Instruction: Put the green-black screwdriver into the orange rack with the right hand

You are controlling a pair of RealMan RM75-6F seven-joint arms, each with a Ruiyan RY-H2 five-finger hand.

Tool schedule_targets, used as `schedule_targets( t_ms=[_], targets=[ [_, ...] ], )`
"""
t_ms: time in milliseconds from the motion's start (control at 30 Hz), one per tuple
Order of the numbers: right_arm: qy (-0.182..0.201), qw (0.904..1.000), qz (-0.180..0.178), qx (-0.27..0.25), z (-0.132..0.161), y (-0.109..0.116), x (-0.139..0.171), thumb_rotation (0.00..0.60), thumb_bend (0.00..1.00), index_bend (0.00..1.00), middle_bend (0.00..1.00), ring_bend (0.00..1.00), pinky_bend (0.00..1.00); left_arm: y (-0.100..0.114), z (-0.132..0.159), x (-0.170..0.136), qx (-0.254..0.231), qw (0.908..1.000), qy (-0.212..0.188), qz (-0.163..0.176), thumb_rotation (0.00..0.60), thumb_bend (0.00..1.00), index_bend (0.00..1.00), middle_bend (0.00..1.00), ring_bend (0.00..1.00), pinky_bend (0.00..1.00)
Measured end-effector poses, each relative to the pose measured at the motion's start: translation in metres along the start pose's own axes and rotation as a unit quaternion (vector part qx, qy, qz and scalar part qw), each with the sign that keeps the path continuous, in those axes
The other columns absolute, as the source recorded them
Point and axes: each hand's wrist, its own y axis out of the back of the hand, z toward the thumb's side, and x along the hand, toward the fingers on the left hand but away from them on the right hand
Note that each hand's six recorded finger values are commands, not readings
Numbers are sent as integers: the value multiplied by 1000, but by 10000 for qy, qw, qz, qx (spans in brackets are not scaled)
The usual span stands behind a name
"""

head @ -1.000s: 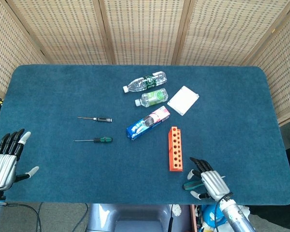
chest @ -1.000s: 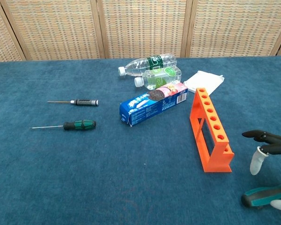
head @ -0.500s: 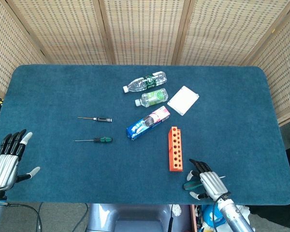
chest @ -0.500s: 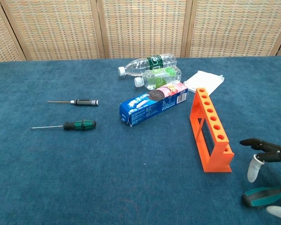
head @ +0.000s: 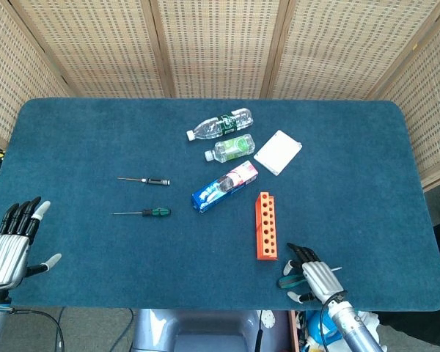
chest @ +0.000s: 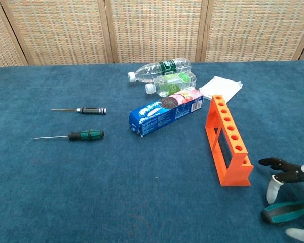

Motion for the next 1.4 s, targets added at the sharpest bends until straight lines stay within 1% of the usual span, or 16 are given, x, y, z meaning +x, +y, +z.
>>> schedule_targets(
  t_ms=[300,633,1000,1100,1200,1400],
  targets=[
    [-60,10000,-5,-27,-4,0,-3,600,192,453,0,0,0,0,1,0,-3,10000,-12,0,600,0,0,0,0,0],
    [-72,9999,-84,-31,-5,3,-4,600,193,565,0,0,0,-1,2,0,-2,10000,-40,-6,600,0,0,0,0,0],
    [-73,9997,-181,-145,-3,8,-5,600,193,618,0,0,0,1,1,0,-25,10000,-32,20,600,0,0,0,0,0],
    [-48,9994,-295,-190,-1,16,-6,600,194,630,4,0,0,2,0,0,-36,10000,-18,35,600,0,0,0,0,0],
    [-19,9985,-476,-252,3,31,-7,600,193,638,12,0,0,2,0,0,-43,10000,-14,44,600,0,0,0,0,0],
    [12,9938,-962,-559,17,75,-6,600,193,645,14,0,0,3,0,0,-55,10000,-16,57,600,0,0,0,0,0]
  ],
)
